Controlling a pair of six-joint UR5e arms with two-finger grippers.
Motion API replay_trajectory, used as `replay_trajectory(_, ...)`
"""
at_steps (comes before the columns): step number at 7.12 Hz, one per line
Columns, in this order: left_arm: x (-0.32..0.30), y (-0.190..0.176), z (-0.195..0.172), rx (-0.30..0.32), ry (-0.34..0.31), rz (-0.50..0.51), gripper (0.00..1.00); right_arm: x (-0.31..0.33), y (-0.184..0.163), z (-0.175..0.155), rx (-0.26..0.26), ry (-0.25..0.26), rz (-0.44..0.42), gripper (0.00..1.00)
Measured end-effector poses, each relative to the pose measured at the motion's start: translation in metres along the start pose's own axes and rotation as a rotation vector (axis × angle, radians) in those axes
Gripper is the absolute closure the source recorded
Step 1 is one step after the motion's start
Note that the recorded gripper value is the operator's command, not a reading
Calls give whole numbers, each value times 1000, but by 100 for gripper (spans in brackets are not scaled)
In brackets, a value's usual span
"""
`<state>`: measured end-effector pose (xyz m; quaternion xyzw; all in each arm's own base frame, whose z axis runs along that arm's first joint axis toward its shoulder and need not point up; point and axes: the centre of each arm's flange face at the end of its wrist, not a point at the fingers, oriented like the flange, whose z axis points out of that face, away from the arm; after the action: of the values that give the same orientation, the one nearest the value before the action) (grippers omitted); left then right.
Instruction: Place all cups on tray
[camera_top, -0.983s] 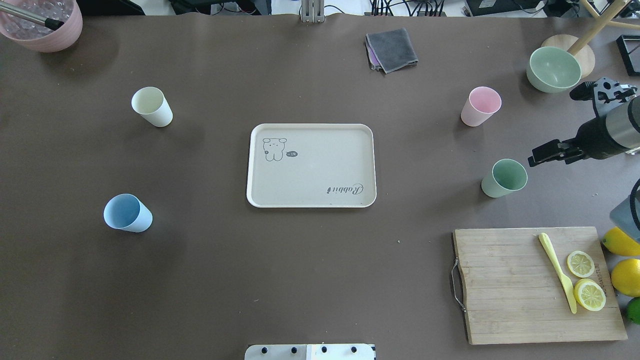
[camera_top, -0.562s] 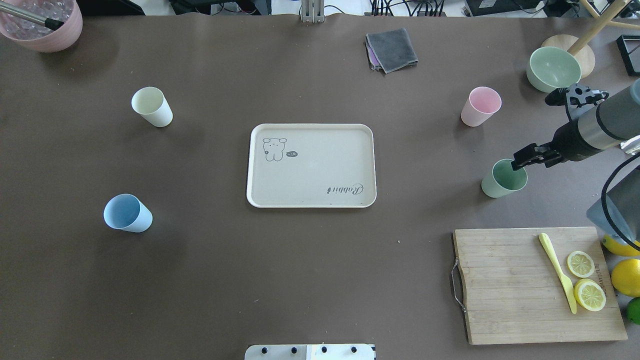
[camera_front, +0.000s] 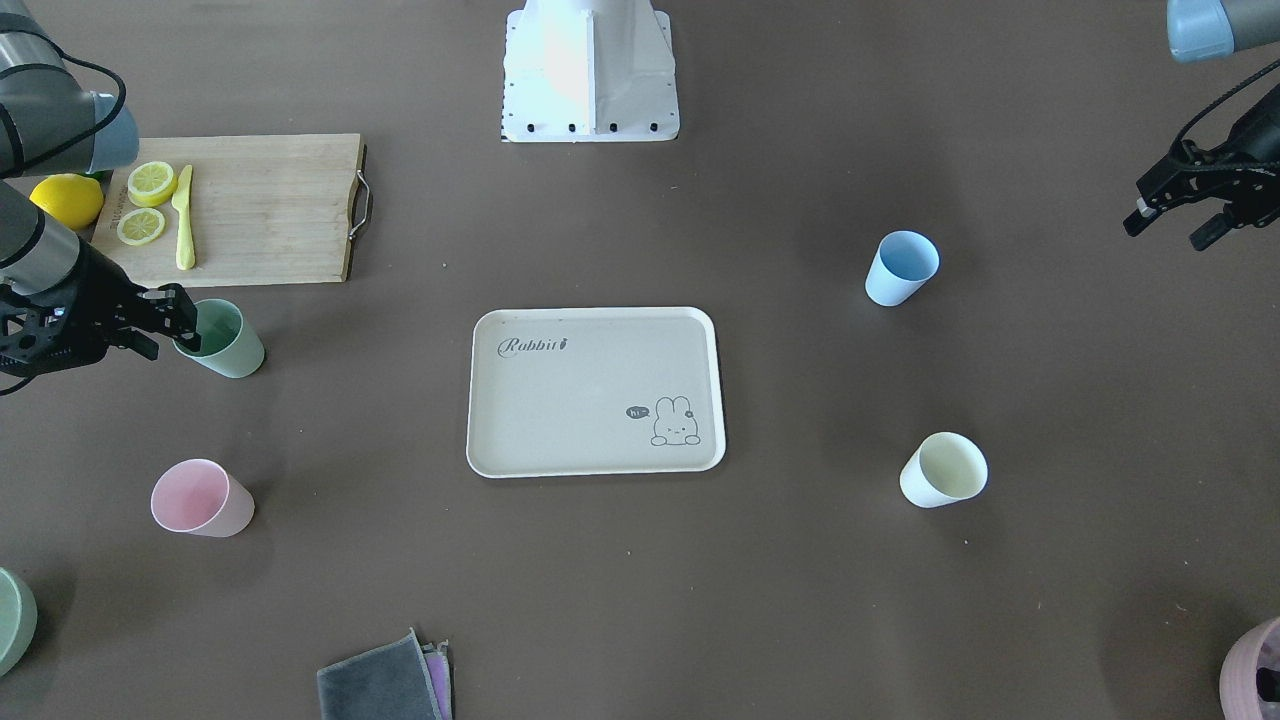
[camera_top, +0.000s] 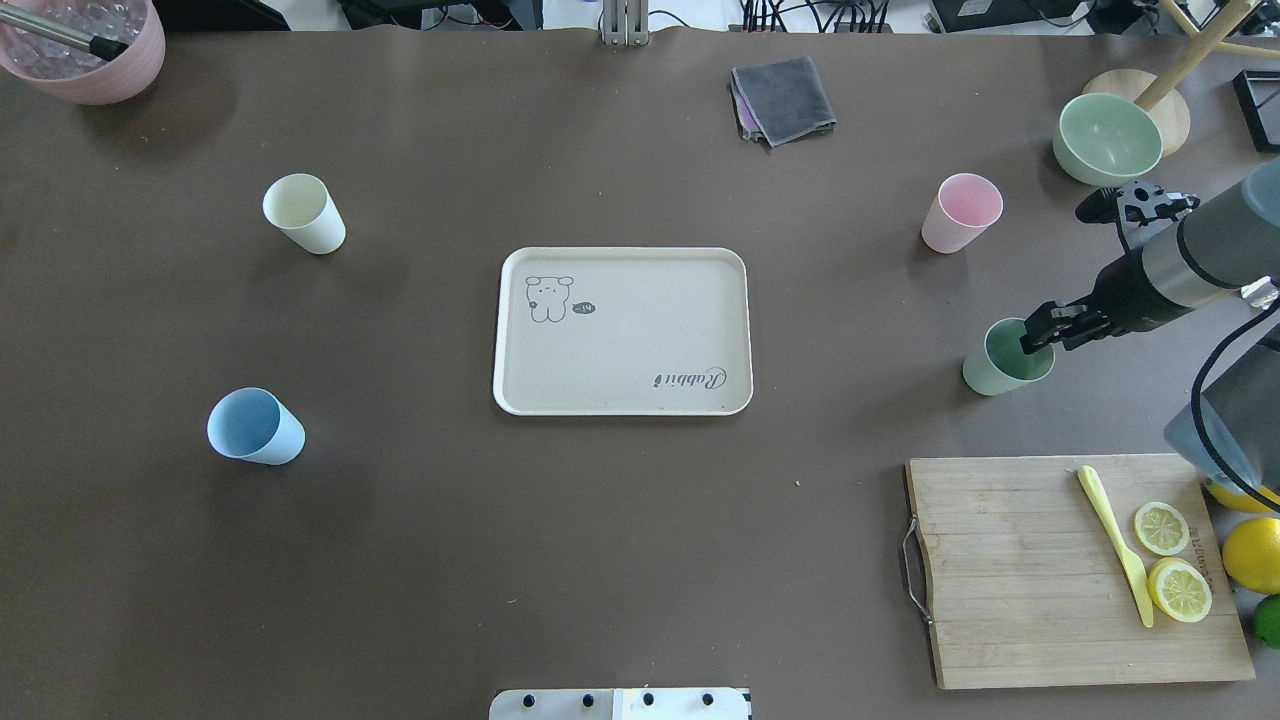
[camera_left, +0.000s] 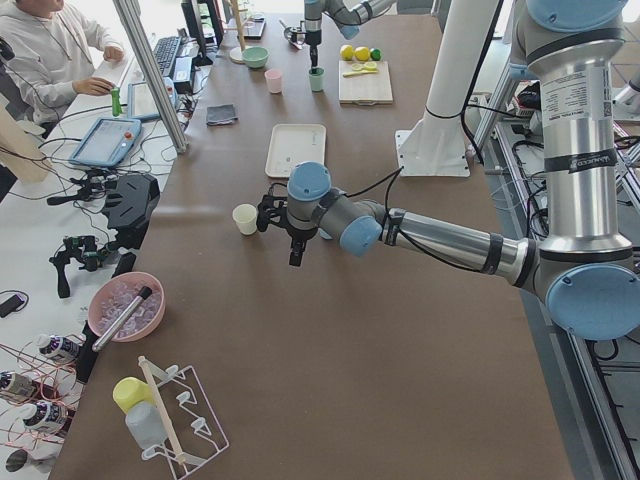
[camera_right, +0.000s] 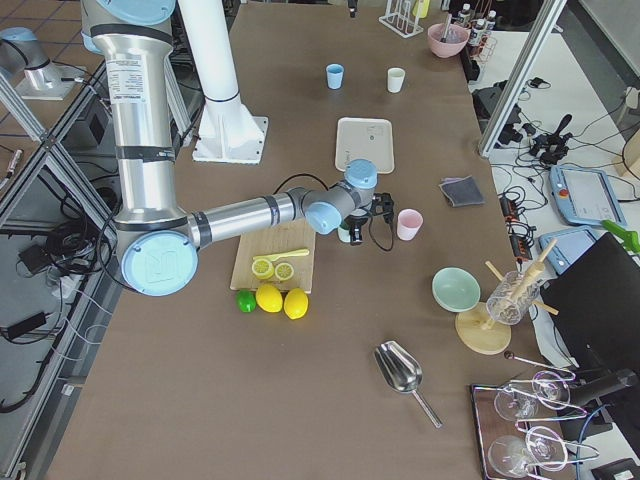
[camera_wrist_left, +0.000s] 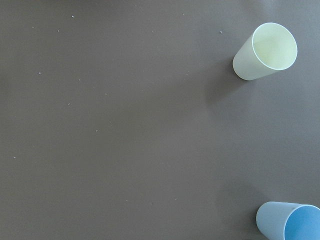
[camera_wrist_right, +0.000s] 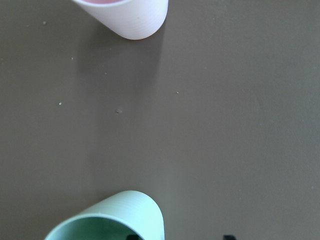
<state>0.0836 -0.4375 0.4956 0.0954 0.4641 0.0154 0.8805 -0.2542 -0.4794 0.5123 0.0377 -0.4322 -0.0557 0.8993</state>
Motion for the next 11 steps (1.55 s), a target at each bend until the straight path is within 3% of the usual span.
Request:
replay_trajectory(3,66,19,50,-18,-8,-56,19,-40,-10,-19,9,-58,-23,100)
replay_trajectory(5,128,41,89,-20,-24,-53,24,-111,-32,-29,25,-95,16,100)
replay_trajectory(7,160,59,124,-21,-55,-12,41,-209,-48,-19,41,-91,48,100)
replay_trajectory(9,174,53,152,-30,-63,1,100,-291,-53,-3,48,-90,92,100)
replay_trajectory(11,180,46,163,-32,-65,-16,100,-335,-42,5,37,-109,125,100)
